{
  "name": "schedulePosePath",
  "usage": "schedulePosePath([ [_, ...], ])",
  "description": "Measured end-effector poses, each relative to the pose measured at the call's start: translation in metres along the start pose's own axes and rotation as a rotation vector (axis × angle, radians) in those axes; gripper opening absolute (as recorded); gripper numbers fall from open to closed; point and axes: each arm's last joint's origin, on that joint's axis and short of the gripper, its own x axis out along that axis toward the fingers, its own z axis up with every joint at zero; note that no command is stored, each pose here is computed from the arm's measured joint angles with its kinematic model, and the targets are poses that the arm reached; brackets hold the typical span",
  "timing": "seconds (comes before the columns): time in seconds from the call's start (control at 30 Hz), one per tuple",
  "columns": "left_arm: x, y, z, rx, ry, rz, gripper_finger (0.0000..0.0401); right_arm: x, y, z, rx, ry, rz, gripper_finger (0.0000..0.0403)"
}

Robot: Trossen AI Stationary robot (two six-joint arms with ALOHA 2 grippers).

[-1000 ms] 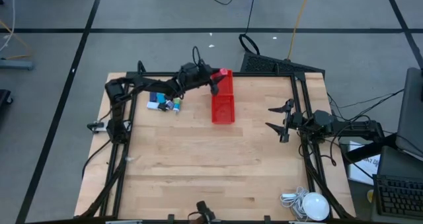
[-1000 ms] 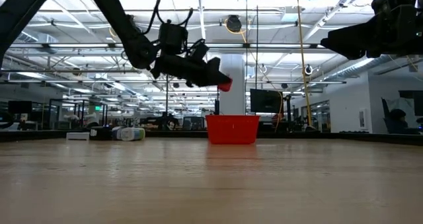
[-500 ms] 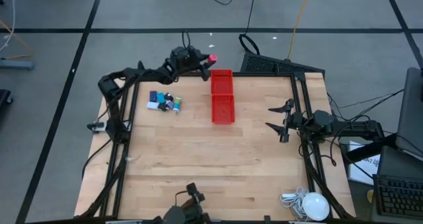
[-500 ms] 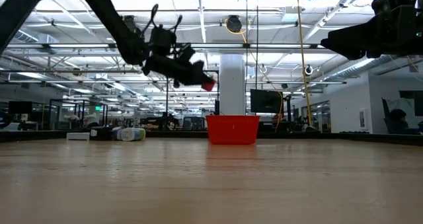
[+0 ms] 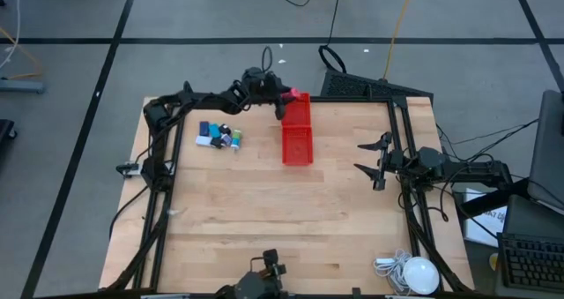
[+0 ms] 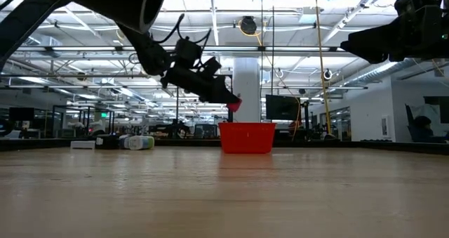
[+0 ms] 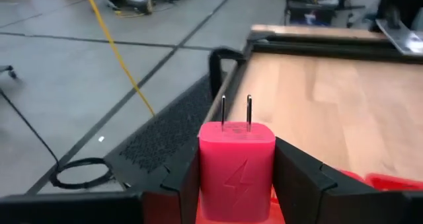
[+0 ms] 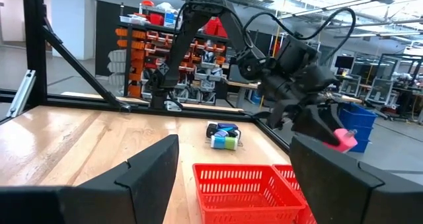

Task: Pick & Place Office items
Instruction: Put the pink charger adapter into the top red basket

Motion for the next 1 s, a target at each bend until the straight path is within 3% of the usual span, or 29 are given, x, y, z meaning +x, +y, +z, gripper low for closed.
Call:
schedulePosePath([
  [0.2,0.004,-0.012,0.000,0.026,0.044,-0.006,0.0166,0.000,0.000,0.000,0.000,0.000,0.000,0.0279],
  [0.33,0.005,-0.014,0.001,0.024,0.049,0.027,0.0153,0.000,0.000,0.000,0.000,0.000,0.000,0.0279],
  [0.5,0.004,-0.010,0.001,-0.077,0.063,0.049,0.0149,0.000,0.000,0.000,0.000,0.000,0.000,0.0279],
  [0.6,0.006,-0.005,0.011,-0.143,0.139,0.049,0.0149,0.000,0.000,0.000,0.000,0.000,0.000,0.0279],
  [0.77,0.006,0.000,0.035,-0.144,0.325,0.101,0.0149,0.000,0.000,0.000,0.000,0.000,0.000,0.0279],
  [1.0,0.005,0.000,0.043,-0.234,0.367,0.080,0.0149,0.000,0.000,0.000,0.000,0.000,0.000,0.0279],
])
